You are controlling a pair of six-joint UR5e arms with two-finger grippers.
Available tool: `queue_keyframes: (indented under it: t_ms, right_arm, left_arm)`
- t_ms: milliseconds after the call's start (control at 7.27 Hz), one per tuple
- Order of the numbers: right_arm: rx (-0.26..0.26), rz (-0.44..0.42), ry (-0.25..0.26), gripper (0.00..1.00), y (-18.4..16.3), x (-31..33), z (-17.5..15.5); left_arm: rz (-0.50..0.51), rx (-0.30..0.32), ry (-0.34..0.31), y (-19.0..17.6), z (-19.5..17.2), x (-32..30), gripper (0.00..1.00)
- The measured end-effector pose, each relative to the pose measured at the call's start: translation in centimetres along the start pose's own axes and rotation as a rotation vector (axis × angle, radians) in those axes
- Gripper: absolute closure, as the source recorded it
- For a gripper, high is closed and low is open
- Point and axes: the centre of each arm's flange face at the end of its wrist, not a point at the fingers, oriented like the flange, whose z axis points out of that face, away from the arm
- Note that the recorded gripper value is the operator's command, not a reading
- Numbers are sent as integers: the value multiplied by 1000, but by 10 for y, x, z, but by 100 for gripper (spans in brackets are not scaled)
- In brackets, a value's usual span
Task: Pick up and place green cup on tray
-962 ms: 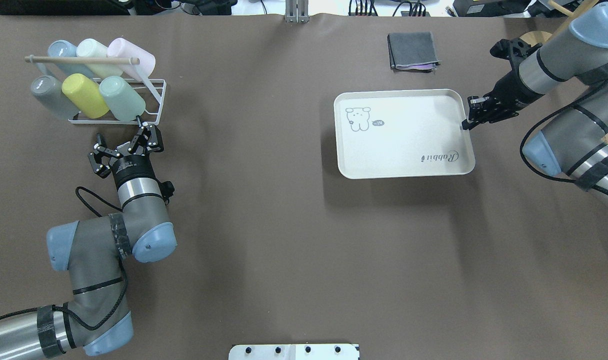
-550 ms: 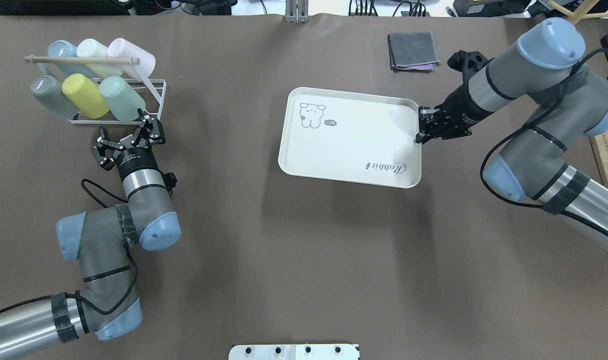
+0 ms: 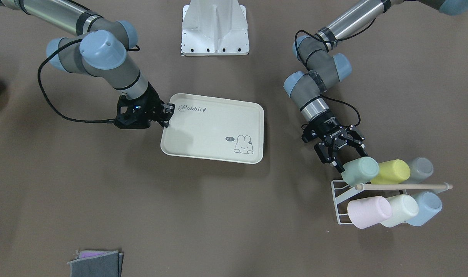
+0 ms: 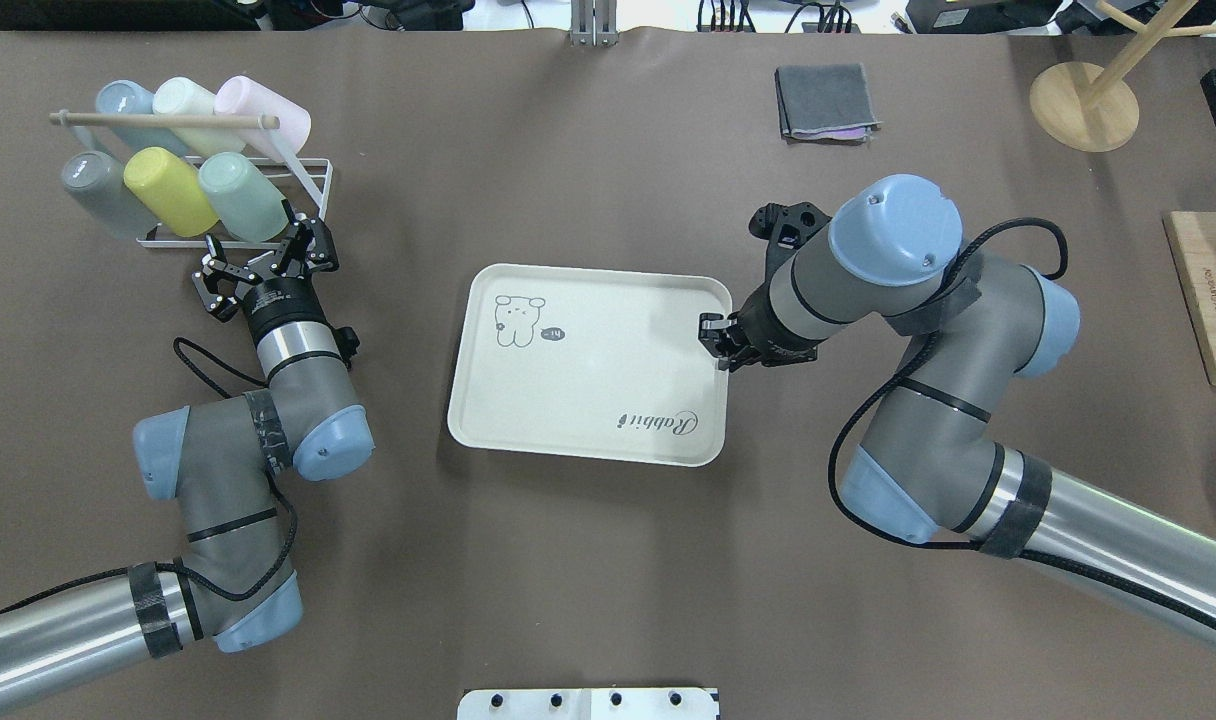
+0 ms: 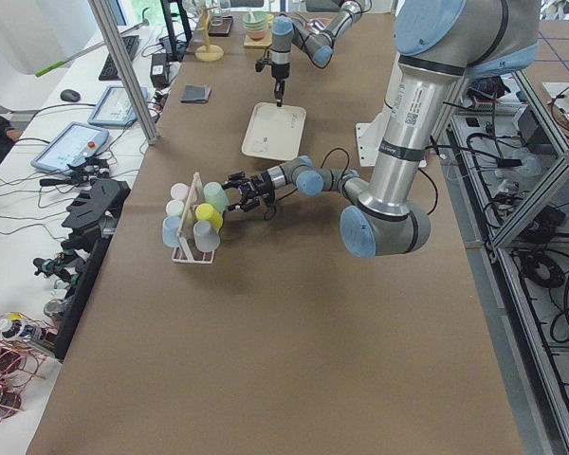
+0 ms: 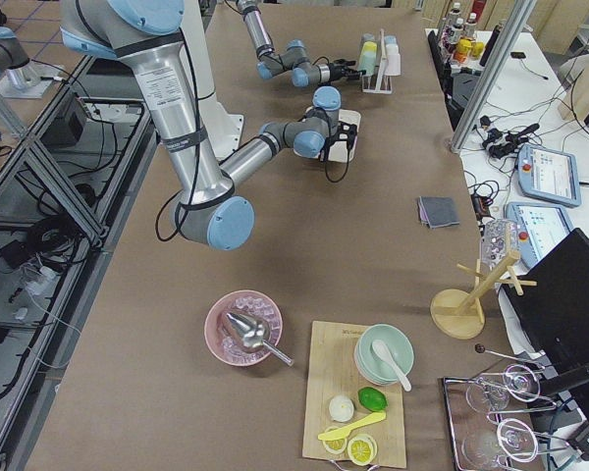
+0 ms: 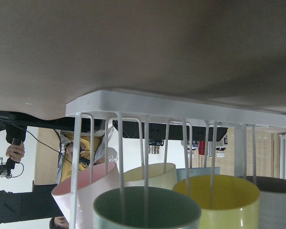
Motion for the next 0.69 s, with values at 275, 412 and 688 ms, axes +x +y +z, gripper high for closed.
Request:
queue_keyframes:
  t_ms: [275, 412, 688]
  right_arm:
    - [11, -161, 23, 100, -5, -2, 7]
    - [15, -197, 35, 100, -14, 4, 9]
    - [17, -200, 52, 100, -28, 10, 14]
  left_arm:
    - [28, -15, 8, 0, 8, 1, 2]
    - [41, -17, 11, 0, 10, 2, 2]
    - [46, -19, 12, 0, 12, 3, 53]
